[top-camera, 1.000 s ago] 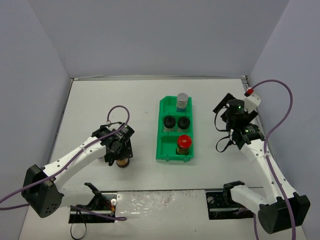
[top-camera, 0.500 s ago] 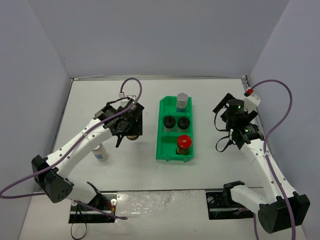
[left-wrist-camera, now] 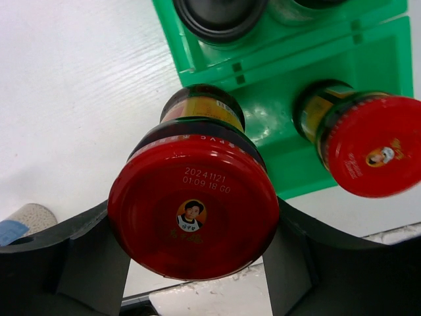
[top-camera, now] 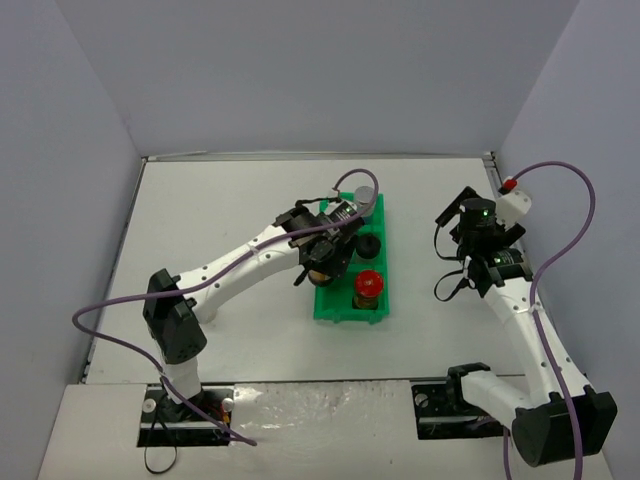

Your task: Organize the condiment bottles

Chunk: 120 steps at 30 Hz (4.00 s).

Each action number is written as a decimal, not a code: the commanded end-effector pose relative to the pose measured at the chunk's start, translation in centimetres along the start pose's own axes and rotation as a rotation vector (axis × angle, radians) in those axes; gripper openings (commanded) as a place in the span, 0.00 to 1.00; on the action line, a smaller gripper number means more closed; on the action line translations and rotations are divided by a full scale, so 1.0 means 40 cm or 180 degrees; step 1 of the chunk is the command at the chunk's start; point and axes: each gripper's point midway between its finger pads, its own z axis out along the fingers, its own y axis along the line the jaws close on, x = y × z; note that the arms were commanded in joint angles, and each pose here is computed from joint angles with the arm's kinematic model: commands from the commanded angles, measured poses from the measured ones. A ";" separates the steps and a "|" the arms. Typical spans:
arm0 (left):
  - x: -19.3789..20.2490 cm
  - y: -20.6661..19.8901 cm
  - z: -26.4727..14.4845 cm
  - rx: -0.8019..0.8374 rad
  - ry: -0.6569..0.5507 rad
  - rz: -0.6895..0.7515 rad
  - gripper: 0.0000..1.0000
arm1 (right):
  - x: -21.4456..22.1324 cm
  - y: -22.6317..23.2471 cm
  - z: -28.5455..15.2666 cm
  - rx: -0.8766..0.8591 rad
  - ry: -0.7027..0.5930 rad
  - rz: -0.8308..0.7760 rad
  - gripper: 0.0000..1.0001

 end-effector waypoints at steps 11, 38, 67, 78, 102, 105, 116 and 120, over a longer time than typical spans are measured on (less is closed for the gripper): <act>-0.045 -0.124 -0.060 0.0506 -0.0321 0.0078 0.00 | -0.063 -0.005 -0.011 0.0041 -0.0227 0.0124 1.00; 0.062 -0.179 0.065 0.0535 0.0086 0.0156 0.19 | -0.037 -0.010 0.000 0.0054 -0.0145 0.0100 1.00; 0.034 -0.102 -0.088 0.0499 -0.0190 0.0229 0.92 | -0.026 -0.005 0.004 0.0027 -0.0104 0.0097 1.00; 0.014 0.148 -0.226 -0.0487 -0.0667 -0.0348 0.95 | -0.013 0.000 0.008 -0.0009 -0.0059 0.0116 1.00; 0.229 0.676 -0.150 -0.1793 -0.0326 -0.2438 0.97 | -0.004 0.013 0.015 -0.0087 -0.0011 0.0079 1.00; 0.272 0.668 -0.124 -0.1636 -0.0198 -0.2607 0.97 | 0.001 0.012 0.017 -0.0088 -0.0001 0.0082 1.00; 0.328 0.606 -0.037 -0.1183 0.0127 -0.2836 0.97 | 0.012 0.010 0.021 -0.0096 0.0024 0.0078 1.00; 0.346 0.586 -0.016 -0.1098 0.0237 -0.2904 0.97 | 0.014 0.010 0.022 -0.0098 0.0033 0.0080 1.00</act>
